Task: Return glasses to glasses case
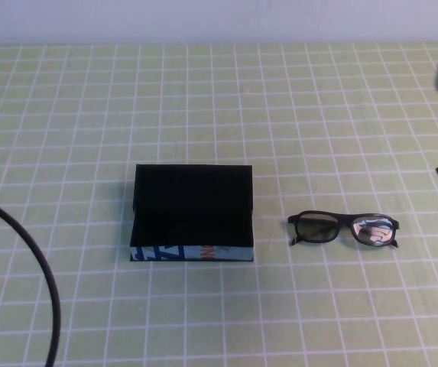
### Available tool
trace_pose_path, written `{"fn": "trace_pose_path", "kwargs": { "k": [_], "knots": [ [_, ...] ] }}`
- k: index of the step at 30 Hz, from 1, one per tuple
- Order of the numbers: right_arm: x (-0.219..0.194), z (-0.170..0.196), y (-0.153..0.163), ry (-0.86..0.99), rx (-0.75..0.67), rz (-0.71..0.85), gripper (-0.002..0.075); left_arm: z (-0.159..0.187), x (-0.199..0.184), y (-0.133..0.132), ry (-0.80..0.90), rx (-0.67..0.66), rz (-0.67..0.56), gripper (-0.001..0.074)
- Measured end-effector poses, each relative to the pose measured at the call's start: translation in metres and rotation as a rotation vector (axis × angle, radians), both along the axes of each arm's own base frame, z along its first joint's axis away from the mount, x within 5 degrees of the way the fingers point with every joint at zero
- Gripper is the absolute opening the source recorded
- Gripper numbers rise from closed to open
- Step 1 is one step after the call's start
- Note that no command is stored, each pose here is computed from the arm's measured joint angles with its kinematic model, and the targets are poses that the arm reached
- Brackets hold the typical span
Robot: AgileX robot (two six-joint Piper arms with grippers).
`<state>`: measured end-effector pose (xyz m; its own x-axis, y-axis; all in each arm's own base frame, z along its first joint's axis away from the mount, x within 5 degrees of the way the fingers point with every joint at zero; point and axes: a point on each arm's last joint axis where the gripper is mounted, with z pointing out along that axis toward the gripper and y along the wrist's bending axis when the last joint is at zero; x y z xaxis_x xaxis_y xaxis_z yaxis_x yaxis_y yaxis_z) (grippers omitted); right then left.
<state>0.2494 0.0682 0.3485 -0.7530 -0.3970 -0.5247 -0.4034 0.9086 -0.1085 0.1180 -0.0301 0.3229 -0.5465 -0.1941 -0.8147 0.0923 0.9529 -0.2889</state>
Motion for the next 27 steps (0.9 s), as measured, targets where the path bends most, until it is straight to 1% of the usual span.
{"fn": "trace_pose_path", "kwargs": {
  "k": [2,6,9,11,13,15,18,20,22,27],
  "knots": [
    [0.017,-0.003,0.012,0.053,-0.063,0.112,-0.0018,-0.002,0.0,0.0,0.018,0.004,-0.001,-0.0004],
    [0.044,-0.027,0.035,0.175,-0.161,0.349,-0.0018,-0.002,0.0,0.0,0.025,0.005,-0.002,-0.0004],
    [0.057,-0.045,0.048,0.208,-0.187,0.425,-0.0015,-0.002,0.0,0.0,0.026,0.005,-0.002,-0.0004],
    [0.063,-0.056,0.054,0.218,-0.197,0.451,0.0007,-0.003,0.0,0.0,0.031,0.006,-0.003,-0.0004],
    [0.068,-0.065,0.057,0.226,-0.199,0.459,0.0057,-0.003,-0.001,0.0,0.039,0.008,-0.003,-0.0004],
    [0.073,-0.073,0.059,0.24,-0.2,0.464,0.0143,-0.004,-0.001,0.0,0.049,0.01,-0.004,-0.0003],
    [0.08,-0.086,0.063,0.252,-0.191,0.464,0.0309,-0.004,-0.002,0.0,0.053,0.011,-0.005,-0.0003],
    [0.086,-0.095,0.066,0.253,-0.179,0.463,0.0377,-0.004,-0.002,0.0,0.053,0.011,-0.005,-0.0004],
    [0.091,-0.102,0.069,0.251,-0.175,0.475,0.0399,-0.004,-0.002,0.0,0.053,0.011,-0.005,-0.0003],
    [0.1,-0.123,0.073,0.264,-0.194,0.534,0.04,-0.005,-0.002,0.0,0.058,0.012,-0.005,-0.0004]
  ]
}}
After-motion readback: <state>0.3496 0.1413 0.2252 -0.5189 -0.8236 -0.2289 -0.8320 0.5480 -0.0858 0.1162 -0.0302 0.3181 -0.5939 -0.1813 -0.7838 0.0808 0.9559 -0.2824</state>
